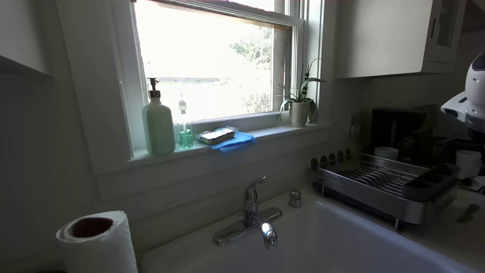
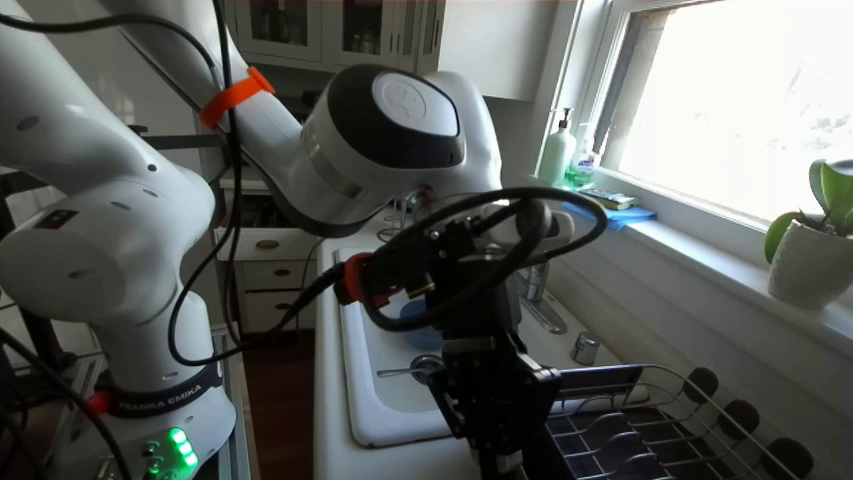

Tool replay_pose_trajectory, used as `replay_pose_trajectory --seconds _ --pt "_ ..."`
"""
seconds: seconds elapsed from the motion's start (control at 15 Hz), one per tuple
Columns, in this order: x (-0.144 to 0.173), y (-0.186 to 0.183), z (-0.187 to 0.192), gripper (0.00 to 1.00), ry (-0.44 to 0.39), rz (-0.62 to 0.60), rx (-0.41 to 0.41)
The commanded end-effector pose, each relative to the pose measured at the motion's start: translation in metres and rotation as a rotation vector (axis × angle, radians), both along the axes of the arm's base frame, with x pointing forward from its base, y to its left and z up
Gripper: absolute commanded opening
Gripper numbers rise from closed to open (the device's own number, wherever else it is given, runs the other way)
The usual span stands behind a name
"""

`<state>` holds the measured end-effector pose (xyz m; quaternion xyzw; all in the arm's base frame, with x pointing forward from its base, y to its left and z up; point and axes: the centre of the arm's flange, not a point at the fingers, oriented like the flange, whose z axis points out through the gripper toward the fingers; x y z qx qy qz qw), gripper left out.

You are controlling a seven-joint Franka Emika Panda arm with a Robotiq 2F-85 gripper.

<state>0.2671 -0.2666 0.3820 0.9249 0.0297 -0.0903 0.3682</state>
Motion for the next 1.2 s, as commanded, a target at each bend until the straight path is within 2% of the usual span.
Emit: replay_pose_trajectory --seconds 0.0,0.33,0.6,1.13 --pt "-0.012 0.002 0.035 0.01 -0.041 0.001 0.045" --pt "-0.016 0.002 0.075 0.01 -0.12 0.012 0.053" --pt "-0.007 0.012 0.099 0.01 -0.193 0.053 0.062" --pt "0.025 0.04 0.109 0.01 -0.313 0.12 0.211"
